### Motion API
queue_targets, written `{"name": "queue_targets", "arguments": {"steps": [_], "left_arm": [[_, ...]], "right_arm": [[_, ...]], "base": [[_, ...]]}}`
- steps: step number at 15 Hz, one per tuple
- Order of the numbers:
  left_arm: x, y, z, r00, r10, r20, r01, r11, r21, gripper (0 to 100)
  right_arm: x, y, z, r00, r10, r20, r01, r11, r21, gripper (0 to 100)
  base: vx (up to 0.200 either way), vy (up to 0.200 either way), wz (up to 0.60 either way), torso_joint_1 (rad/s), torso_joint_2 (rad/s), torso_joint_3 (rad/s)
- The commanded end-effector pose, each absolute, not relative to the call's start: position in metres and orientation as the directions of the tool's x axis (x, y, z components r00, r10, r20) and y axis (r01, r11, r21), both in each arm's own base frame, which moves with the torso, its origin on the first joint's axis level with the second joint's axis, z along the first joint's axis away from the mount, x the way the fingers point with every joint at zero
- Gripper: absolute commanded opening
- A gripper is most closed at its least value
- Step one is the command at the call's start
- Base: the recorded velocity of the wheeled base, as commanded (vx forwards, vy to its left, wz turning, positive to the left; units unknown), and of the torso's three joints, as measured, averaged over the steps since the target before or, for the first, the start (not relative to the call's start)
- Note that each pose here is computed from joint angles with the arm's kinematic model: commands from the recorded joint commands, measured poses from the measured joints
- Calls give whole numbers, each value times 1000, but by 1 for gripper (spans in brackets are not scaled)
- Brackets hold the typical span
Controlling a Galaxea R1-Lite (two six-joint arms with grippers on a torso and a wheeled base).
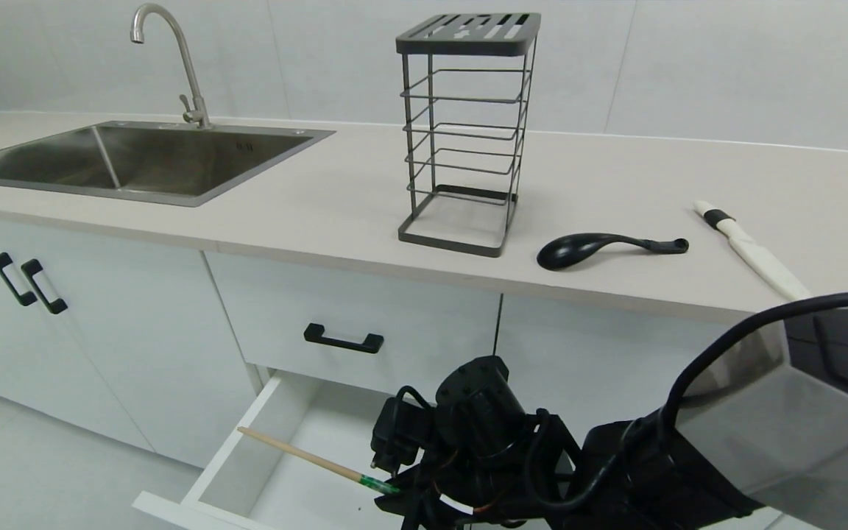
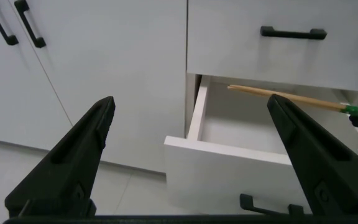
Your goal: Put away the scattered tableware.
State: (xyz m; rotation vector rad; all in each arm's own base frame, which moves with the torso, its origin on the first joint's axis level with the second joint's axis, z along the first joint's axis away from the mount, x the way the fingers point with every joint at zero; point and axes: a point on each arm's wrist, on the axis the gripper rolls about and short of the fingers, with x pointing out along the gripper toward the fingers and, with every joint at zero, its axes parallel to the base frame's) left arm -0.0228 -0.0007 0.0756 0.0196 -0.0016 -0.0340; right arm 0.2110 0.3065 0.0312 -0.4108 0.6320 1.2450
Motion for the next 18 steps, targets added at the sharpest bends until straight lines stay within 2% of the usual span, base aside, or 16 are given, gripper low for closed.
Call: {"name": "queue_targets", "arguments": {"steps": [1, 5, 18], "left_arm": [[-23, -1, 76, 999, -34, 2, 34, 999, 20, 100], [-23, -1, 76, 999, -34, 2, 34, 999, 20, 100], [-23, -1, 76, 999, -34, 2, 34, 999, 20, 100]], "right_arm": [[217, 314, 30, 194, 750, -633, -958, 283, 43, 0], [227, 320, 32, 211, 761, -614, -956, 293, 34, 0], [243, 322, 14, 226, 741, -632, -947, 320, 38, 0]], "base": [[0, 0, 0, -139, 422, 266], [0, 0, 0, -106, 314, 199], [0, 0, 0, -3, 7, 3]]}}
